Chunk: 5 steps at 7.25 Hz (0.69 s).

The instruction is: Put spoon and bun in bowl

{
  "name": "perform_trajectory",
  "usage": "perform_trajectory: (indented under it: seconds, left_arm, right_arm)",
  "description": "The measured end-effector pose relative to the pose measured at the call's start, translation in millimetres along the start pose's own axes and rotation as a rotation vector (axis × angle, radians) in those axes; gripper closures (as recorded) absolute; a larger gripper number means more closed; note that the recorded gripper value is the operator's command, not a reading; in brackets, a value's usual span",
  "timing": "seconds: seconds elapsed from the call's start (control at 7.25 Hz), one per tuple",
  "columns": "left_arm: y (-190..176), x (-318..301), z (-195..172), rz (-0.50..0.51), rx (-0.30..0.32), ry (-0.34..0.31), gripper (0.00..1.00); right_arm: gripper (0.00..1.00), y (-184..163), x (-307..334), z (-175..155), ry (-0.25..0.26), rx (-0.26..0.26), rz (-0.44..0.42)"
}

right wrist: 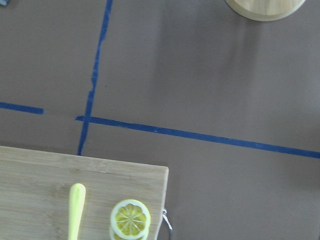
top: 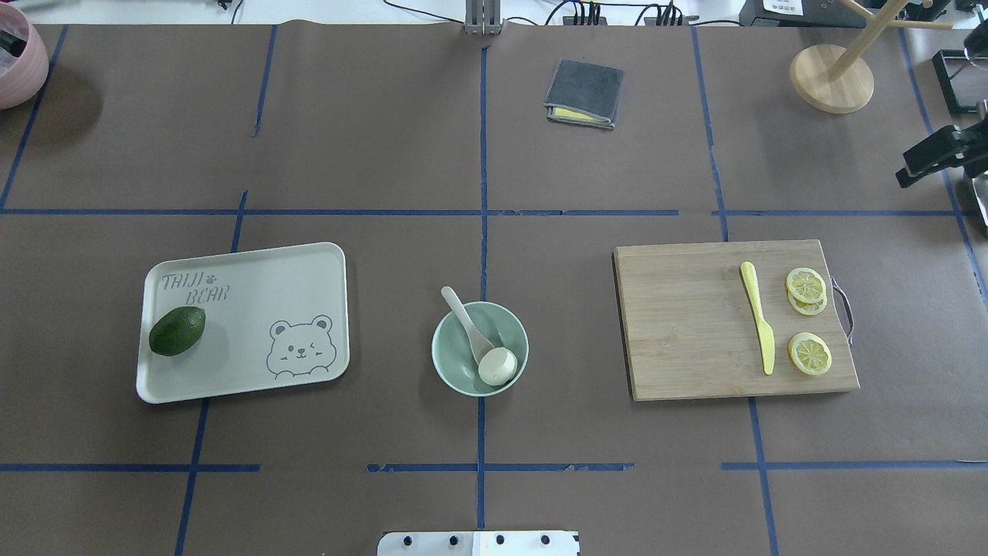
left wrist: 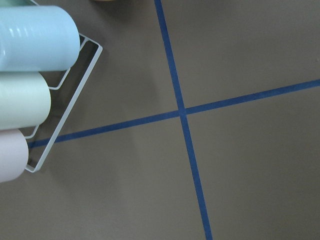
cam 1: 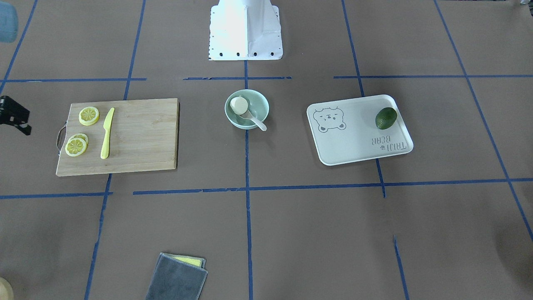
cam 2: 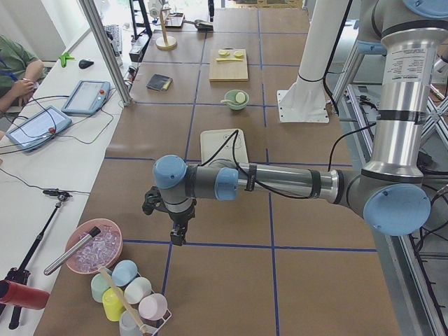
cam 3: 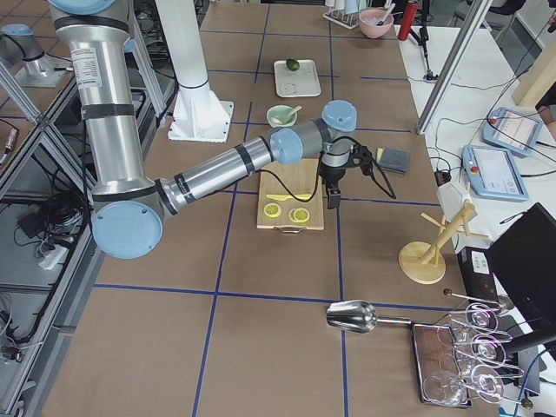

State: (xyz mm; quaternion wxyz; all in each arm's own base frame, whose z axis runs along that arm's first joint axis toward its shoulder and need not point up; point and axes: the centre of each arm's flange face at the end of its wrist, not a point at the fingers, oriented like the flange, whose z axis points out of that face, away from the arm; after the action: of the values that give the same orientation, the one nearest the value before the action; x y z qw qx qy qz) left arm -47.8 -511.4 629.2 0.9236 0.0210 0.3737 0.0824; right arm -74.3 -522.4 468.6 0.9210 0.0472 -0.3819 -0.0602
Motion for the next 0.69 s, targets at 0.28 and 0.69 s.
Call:
perform_trajectory:
  seconds: [0.28, 0.69]
  left_arm:
    - [1.7, -0.7, -0.6, -0.014, -0.005, 0.016, 0.0]
    - [1.4, 0.0, -1.7, -0.016, -0.003, 0.019, 0.0]
  right_arm:
    - [0.0, 14.5, 98.9, 4.1, -0.015, -0.023, -0.01]
    - [0.0, 41.2, 201.1, 12.9, -0.021, -0.043, -0.02]
